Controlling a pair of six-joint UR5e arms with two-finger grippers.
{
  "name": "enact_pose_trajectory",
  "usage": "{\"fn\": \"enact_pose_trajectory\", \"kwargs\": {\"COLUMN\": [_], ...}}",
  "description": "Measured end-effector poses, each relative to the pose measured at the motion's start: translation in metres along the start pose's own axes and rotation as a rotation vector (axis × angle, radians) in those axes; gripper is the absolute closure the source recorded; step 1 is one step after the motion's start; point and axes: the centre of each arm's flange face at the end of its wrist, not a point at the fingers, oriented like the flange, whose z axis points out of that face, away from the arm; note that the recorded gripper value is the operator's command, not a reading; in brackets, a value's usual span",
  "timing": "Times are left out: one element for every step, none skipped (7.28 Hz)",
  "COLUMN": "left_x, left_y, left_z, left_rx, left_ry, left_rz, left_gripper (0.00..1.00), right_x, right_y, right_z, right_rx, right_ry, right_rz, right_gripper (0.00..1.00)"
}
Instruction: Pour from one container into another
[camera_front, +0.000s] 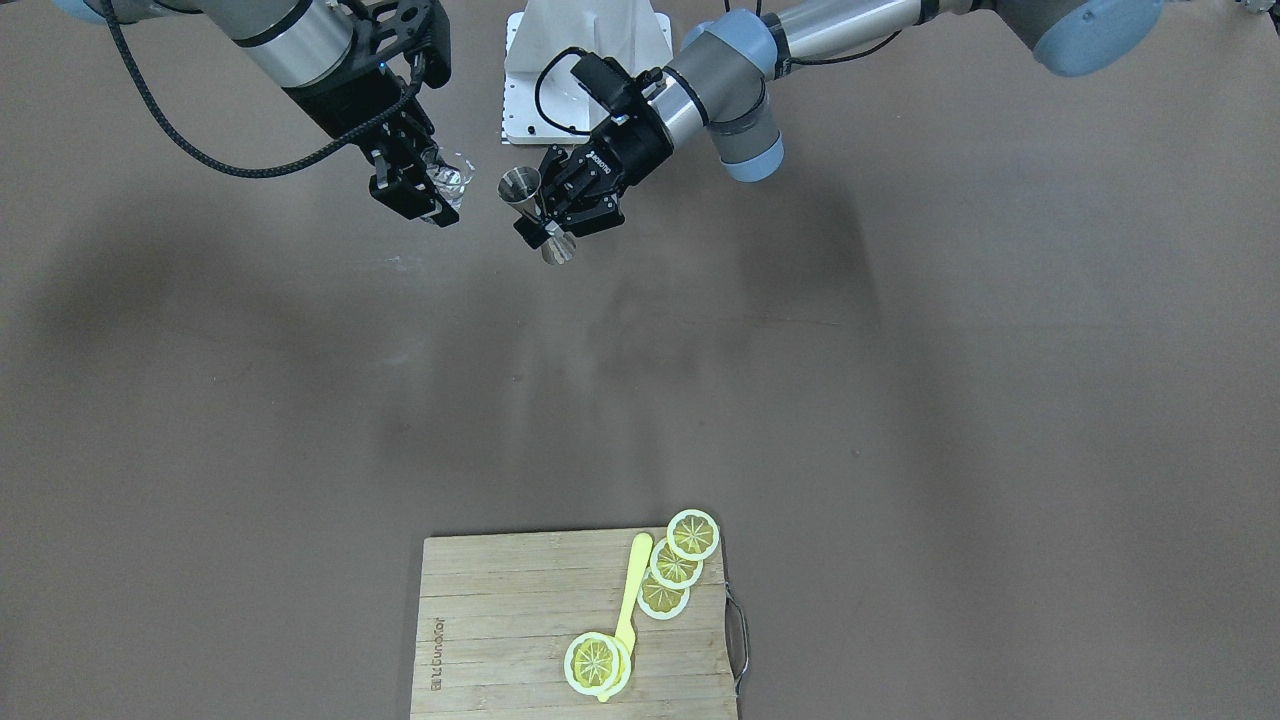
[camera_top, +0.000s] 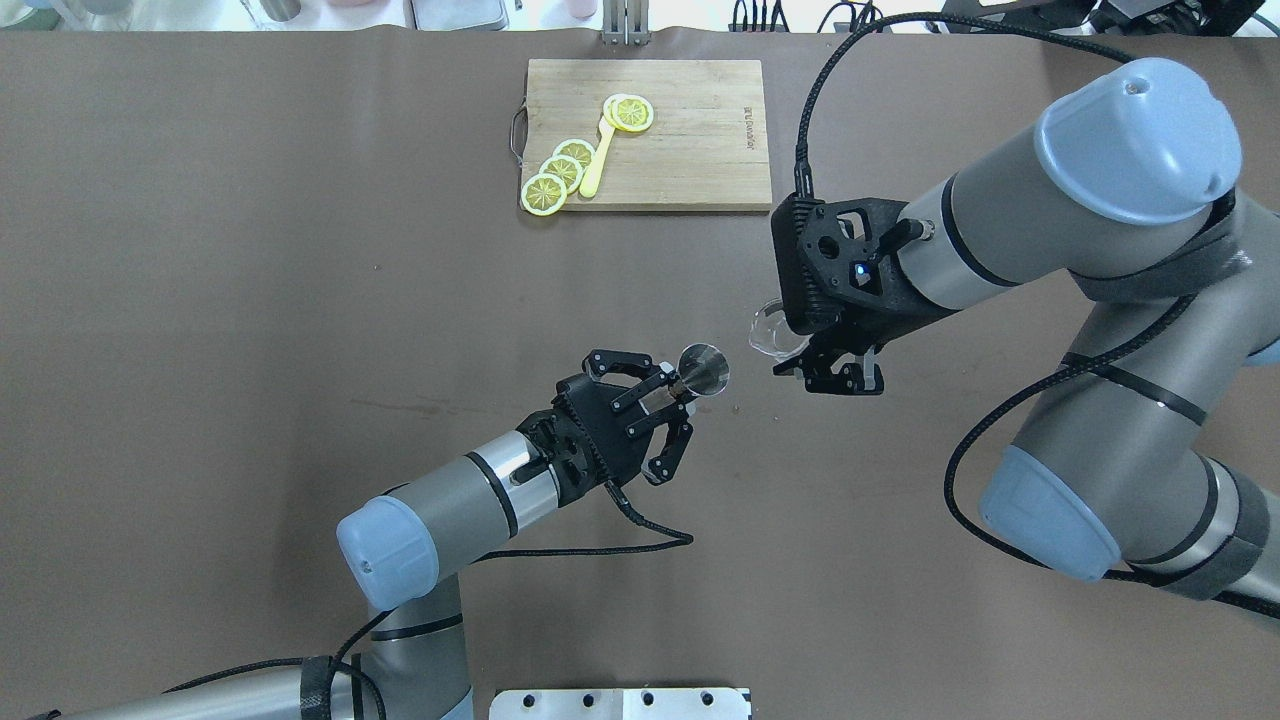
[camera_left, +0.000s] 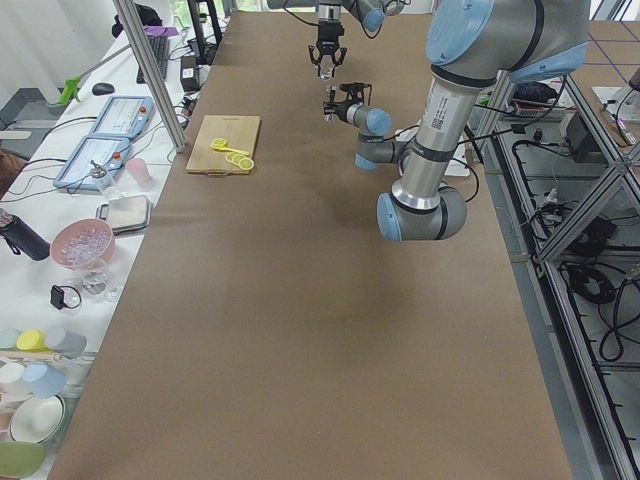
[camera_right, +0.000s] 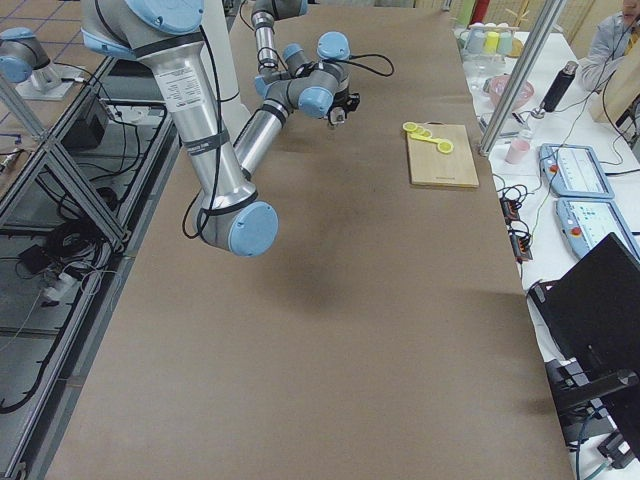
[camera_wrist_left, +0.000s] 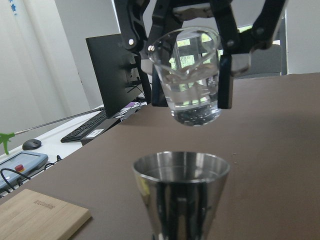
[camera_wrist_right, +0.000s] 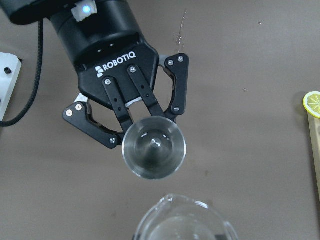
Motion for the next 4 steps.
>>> {"fn": "enact_pose_trajectory", "kwargs": {"left_x": [0.001, 0.003, 0.005, 0.005], "left_y": [-0.001, -0.001, -0.002, -0.002], "left_z": [0.002, 0.006, 0.009, 0.011], "left_rx": [0.000, -0.001, -0.002, -0.003], "left_ry": [0.001, 0.002, 0.002, 0.002], "left_rz": [0.000, 0.000, 0.000, 0.001], "left_gripper": [1.00, 1.00, 1.00, 1.00], "right_x": [0.001, 0.002, 0.003, 0.003], "right_y": [-0.004, -0.008, -0.012, -0.015], "right_z": [0.001, 0.000, -0.002, -0.005], "right_rx": [-0.008, -0.016, -0.025, -0.036], "right_ry": [-0.002, -0.002, -0.001, 0.001], "right_rz": [0.011, 0.020, 0.026, 0.033], "right_gripper": [1.00, 1.00, 1.00, 1.00]}}
